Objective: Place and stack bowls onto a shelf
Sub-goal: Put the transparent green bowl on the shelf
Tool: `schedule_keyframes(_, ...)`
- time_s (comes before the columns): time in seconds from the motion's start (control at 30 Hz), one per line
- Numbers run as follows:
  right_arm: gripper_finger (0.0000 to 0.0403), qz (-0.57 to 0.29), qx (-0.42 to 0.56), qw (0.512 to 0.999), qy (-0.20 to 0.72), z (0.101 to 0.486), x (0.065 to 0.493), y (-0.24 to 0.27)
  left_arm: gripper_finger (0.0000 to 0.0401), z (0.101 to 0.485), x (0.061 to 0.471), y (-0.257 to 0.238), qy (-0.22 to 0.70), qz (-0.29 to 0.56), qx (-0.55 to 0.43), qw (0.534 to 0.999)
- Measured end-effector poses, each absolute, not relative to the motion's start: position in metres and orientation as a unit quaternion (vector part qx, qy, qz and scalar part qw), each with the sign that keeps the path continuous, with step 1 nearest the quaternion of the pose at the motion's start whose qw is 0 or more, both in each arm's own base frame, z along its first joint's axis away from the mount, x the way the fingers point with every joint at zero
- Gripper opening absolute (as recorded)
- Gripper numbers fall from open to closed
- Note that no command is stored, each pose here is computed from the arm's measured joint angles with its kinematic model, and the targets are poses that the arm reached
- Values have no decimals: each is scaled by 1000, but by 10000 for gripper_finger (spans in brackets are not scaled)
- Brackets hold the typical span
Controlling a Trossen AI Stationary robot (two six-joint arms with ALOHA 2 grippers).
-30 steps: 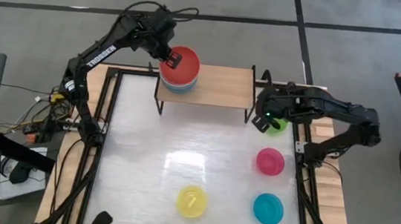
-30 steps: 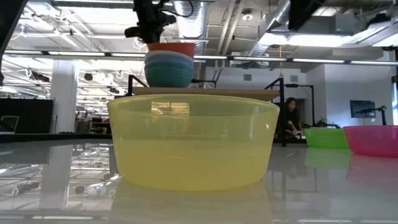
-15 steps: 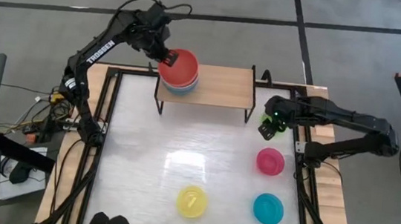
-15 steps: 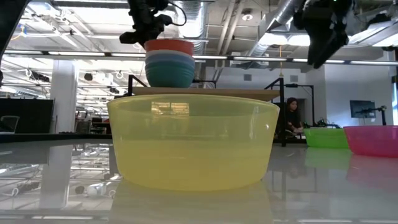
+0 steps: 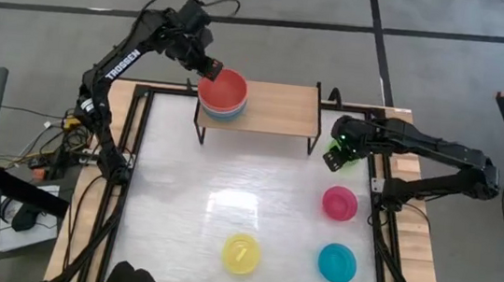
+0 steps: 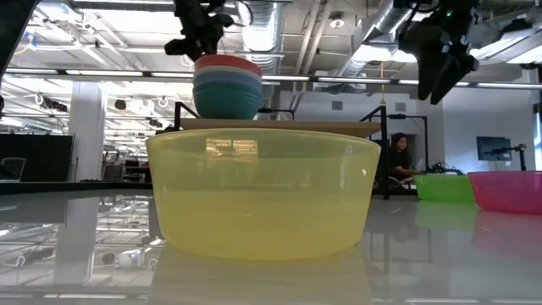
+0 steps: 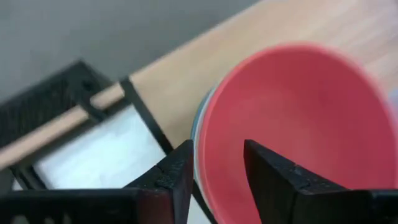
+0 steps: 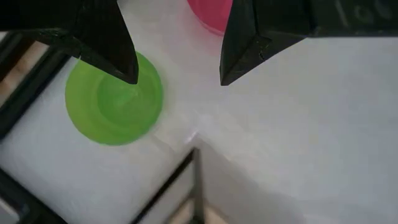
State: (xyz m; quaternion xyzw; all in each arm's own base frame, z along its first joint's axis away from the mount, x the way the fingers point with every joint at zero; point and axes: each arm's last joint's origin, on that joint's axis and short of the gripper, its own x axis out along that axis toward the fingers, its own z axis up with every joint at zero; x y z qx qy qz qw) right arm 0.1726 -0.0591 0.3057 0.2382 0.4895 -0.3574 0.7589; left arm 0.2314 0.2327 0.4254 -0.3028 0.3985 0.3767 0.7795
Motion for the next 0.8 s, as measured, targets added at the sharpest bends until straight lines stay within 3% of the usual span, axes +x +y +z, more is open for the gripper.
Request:
schedule_keyframes(0.3, 254, -418, 372, 663, 497, 271, 165, -83, 142, 469, 229, 219, 341, 362, -210, 841)
schedule_keyframes(0.53, 254, -498, 430, 580, 480, 233, 150, -88, 142, 484, 274, 178, 279, 286, -128, 908)
schedule_keyframes(0.8, 254, -562, 483, 516, 430, 201, 138, -95, 142, 492, 301, 141, 249, 251, -52, 934)
